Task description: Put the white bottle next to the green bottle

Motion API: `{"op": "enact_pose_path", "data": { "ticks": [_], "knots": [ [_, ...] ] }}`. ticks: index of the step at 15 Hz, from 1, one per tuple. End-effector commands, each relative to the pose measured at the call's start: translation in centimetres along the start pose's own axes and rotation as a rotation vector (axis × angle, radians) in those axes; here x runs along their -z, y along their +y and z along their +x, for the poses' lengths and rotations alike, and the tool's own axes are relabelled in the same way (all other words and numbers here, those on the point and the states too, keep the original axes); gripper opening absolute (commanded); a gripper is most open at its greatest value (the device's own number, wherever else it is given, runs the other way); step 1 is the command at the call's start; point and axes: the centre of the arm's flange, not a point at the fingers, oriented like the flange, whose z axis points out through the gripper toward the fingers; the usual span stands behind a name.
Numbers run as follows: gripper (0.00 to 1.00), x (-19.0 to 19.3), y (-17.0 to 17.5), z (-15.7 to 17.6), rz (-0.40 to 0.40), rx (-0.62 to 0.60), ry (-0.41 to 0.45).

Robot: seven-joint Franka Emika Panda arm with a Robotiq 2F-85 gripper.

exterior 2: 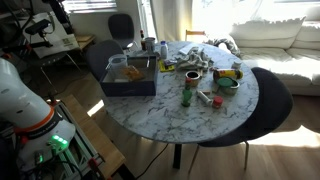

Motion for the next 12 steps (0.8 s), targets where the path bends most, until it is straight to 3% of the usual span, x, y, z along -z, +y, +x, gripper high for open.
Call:
{"op": "enact_pose_path", "data": {
  "ticks": [1, 5, 12],
  "knots": [
    [1.0, 0.0, 0.0, 0.0, 0.0, 0.0, 0.0],
    [1.0, 0.7, 1.1, 5.6, 0.031, -0.031, 0.108],
    [1.0, 0.4, 2.3, 17.8, 0.204, 0.025, 0.203]
  ]
}}
